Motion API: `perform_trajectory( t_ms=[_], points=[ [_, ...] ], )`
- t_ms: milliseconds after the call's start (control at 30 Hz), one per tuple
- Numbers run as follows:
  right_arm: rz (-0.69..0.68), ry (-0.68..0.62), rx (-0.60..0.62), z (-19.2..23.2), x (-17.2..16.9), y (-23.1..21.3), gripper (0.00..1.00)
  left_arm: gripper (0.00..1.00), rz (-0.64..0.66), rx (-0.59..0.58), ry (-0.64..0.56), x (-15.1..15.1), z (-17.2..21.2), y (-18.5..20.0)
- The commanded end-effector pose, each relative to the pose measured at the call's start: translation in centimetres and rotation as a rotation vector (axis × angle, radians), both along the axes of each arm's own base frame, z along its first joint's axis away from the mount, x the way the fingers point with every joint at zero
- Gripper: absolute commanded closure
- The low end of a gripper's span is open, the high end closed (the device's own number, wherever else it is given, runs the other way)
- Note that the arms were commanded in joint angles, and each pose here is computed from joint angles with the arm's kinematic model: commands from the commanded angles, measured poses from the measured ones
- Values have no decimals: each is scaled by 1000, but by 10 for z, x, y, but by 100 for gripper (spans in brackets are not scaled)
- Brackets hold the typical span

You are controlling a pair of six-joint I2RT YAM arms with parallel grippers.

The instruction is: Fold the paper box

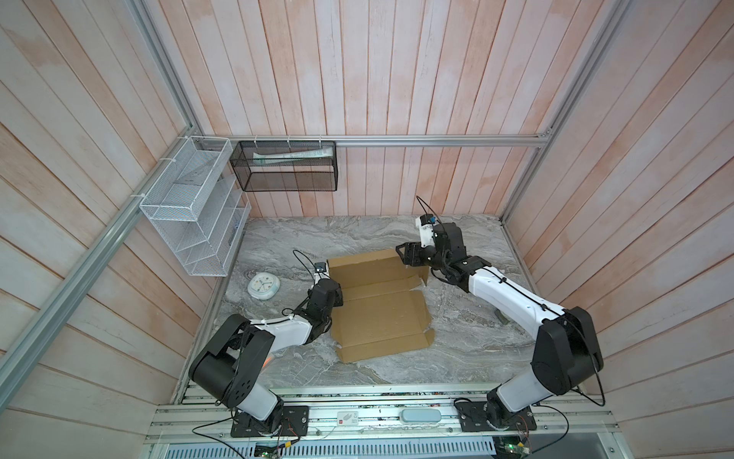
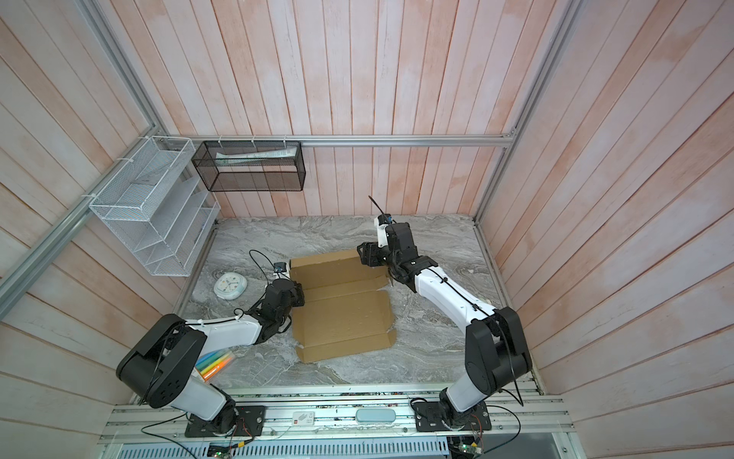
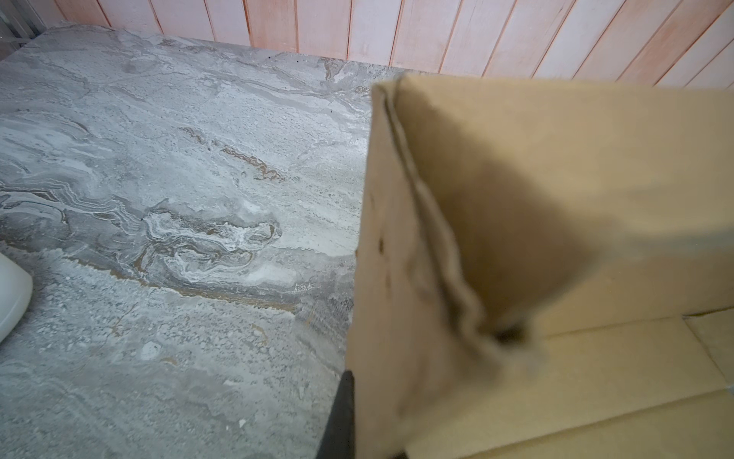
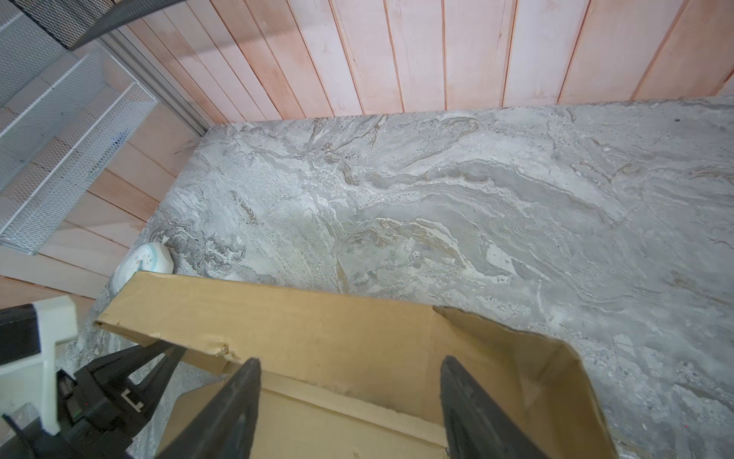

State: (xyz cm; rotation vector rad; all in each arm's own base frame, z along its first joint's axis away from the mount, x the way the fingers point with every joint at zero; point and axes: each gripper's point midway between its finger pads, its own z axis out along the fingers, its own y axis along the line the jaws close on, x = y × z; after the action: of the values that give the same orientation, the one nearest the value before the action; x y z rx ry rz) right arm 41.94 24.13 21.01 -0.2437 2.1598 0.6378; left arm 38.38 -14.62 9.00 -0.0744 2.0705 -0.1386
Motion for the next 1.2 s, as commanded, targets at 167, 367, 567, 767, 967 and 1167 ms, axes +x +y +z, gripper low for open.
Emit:
perform_trajectory(
  t_ms=[167,367,567,767,967,1167],
  points=[
    [40,56,2,-31,-1,8,30,100,-28,-8,-1,2,5,-6],
    [85,76,80,-31,-7,20,31,100,-34,-8,8,2,2,-7],
    [71,70,97,-30,-8,19,31,100,-36,-11,10,1,2,-7],
    [15,39,78,-23,-15,0,30,100,-36,3,3,1,6,-6],
    [21,38,44,-28,-30,-10,26,100,-33,-3,30,4,10,-6],
    [19,59,32,-44,-42,-17,25,100,-23,-10,72,9,11,-5]
  ],
)
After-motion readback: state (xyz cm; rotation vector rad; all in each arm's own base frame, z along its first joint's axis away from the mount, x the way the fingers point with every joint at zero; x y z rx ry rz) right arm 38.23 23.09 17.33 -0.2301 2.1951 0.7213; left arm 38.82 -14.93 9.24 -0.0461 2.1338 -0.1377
